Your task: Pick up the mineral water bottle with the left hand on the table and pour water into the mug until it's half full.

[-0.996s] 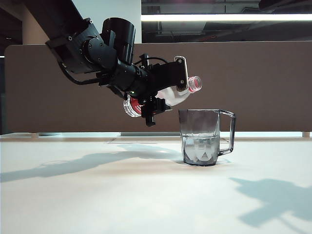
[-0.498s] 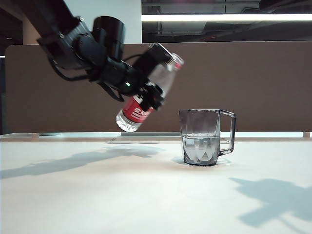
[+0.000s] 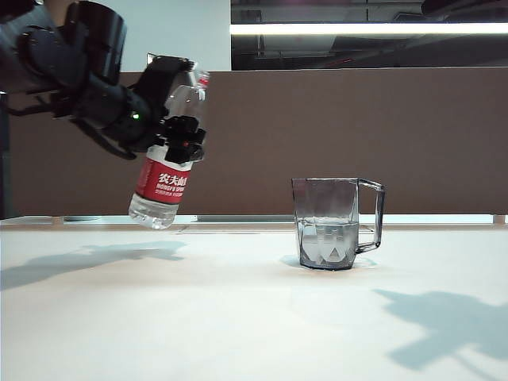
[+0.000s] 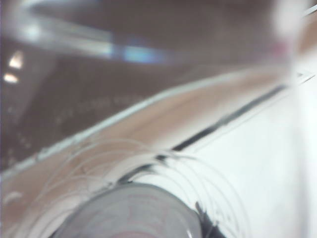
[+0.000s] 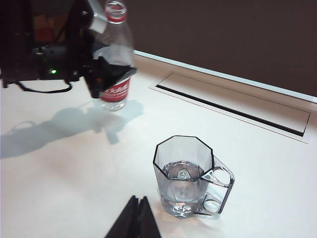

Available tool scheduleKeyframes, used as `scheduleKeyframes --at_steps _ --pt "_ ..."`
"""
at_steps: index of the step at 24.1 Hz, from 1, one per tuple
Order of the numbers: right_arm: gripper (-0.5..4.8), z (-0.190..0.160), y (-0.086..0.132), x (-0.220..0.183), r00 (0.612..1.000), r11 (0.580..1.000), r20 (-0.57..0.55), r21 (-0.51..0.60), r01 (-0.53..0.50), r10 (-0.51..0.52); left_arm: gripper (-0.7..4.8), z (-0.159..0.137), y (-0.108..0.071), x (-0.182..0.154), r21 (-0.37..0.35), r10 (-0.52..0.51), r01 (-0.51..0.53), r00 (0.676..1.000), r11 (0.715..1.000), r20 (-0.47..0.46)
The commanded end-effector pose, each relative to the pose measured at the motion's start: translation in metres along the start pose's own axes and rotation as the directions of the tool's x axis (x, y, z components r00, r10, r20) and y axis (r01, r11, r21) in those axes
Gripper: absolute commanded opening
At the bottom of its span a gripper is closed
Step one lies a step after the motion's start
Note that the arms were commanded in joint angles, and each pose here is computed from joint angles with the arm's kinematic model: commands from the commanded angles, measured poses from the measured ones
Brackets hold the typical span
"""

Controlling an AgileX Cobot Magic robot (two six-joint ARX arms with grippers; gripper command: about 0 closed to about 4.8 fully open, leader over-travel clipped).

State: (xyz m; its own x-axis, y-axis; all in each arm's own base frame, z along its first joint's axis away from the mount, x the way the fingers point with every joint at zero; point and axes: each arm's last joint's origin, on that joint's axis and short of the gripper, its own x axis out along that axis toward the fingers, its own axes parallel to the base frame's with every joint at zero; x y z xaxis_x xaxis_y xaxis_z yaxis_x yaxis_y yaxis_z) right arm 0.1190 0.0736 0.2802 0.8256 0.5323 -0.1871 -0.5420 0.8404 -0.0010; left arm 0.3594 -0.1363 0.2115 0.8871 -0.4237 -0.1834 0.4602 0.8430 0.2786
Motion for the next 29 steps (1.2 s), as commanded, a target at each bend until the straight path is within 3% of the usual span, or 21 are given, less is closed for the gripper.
scheduleKeyframes --at_steps 1,4,8,17,29 --pt "-0.02 0.005 0.000 -0.001 0.999 1.000 0.035 -0.003 0.003 -0.002 2.41 0.000 -0.001 -0.015 -0.138 0.003 0.001 1.000 0.990 0.026" --pt "-0.01 0.005 0.000 -0.001 0.999 1.000 0.035 -0.003 0.003 -0.002 2.41 -0.008 -0.005 -0.027 -0.215 -0.002 0.004 1.000 0.977 0.012" --pt "-0.01 0.005 0.000 -0.001 0.999 1.000 0.034 -0.003 0.002 -0.002 2.41 -0.024 -0.011 -0.041 -0.304 0.019 0.006 0.997 0.953 0.078" --pt "-0.01 0.005 0.000 -0.001 0.999 1.000 0.034 -0.003 -0.001 0.001 2.41 -0.050 -0.021 -0.061 -0.307 0.027 0.007 0.994 0.952 0.104" --pt "-0.02 0.005 0.000 -0.001 0.999 1.000 0.034 -0.003 -0.002 0.002 2.41 -0.043 -0.019 -0.062 -0.295 0.047 0.006 0.984 0.955 0.171"
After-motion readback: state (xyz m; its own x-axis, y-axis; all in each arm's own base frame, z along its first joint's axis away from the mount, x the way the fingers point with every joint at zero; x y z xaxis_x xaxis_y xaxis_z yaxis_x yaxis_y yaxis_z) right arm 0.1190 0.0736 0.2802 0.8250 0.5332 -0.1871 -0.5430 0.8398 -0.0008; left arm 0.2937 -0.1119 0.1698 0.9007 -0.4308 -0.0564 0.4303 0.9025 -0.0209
